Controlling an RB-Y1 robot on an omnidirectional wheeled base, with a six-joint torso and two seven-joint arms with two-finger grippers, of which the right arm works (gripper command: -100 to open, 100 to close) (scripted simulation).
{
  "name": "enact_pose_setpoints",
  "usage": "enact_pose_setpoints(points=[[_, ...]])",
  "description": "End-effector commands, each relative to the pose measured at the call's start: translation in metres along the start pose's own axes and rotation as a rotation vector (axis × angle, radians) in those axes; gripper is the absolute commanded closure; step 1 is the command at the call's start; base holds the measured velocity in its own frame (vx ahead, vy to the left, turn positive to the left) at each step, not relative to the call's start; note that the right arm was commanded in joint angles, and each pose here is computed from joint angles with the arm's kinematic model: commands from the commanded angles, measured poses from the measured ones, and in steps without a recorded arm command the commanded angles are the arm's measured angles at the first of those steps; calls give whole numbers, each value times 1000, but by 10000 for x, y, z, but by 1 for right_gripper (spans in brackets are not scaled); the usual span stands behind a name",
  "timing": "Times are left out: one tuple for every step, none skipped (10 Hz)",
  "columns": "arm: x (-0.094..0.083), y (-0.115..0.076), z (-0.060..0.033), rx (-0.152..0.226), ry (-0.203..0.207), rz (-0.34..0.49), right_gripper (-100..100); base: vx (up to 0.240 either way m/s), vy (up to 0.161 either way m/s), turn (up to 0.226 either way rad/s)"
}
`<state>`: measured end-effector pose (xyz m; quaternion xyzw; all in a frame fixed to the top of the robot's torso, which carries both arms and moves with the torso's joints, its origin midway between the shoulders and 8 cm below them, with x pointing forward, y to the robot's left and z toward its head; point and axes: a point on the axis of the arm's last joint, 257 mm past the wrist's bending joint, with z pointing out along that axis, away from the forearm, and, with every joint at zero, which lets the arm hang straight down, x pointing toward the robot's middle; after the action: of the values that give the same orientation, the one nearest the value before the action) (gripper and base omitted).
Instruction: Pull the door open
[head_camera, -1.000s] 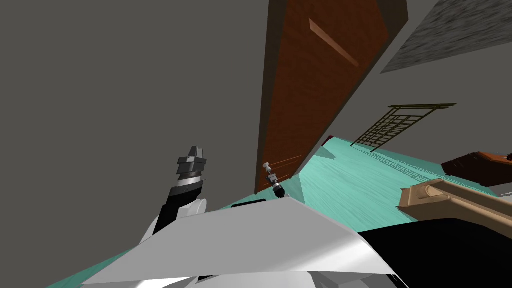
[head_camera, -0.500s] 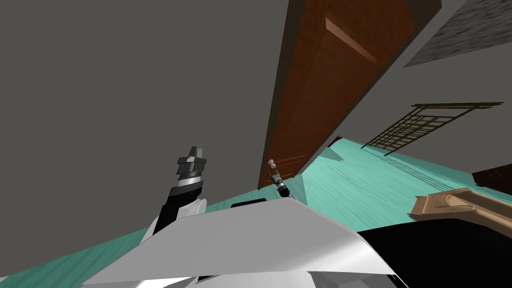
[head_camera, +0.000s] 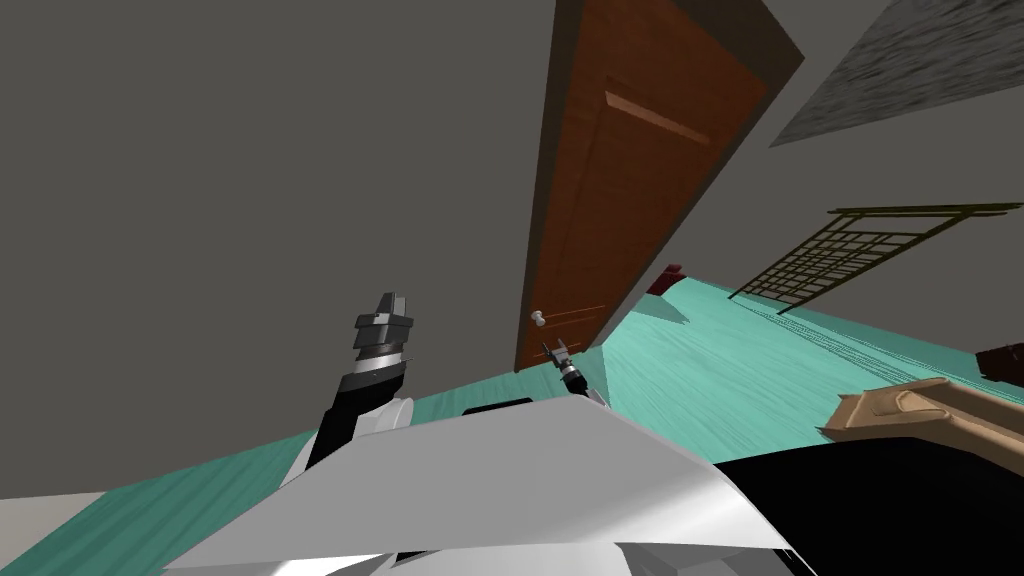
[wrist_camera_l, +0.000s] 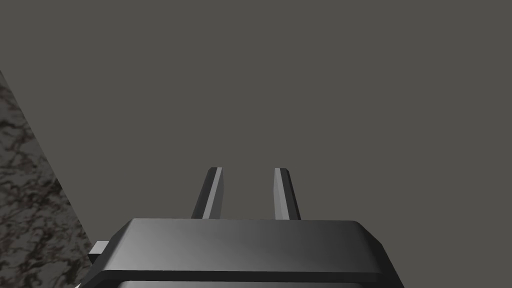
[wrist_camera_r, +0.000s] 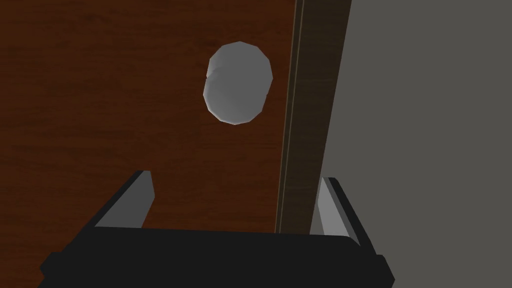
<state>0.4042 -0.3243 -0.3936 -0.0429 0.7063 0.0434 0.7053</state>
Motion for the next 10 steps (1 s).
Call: enact_pose_setpoints(points=[[-4,-65,10,16,-3,1,-100,44,20,145],[-6,-95,14,23,-5,1,-100,96,23,128],[-8,-129,19,31,-6,2,-100,126,15,77],[-10,-166,23,40,-7,2,-100,140,21,80],[-11,-205,27,50,-9,2,-100,119,12,98],[-13,-245,30,60,-10,2,-100,105,4,121],[-14,-286,33,69,-11,2,-100,99,14,108],[-16,-325,35,79,-11,2,-100,80,3,78],[-17,-362,37,88,-12,1,-100,94,-20,52],[-17,-396,39,96,-12,1,-100,76,-18,79]])
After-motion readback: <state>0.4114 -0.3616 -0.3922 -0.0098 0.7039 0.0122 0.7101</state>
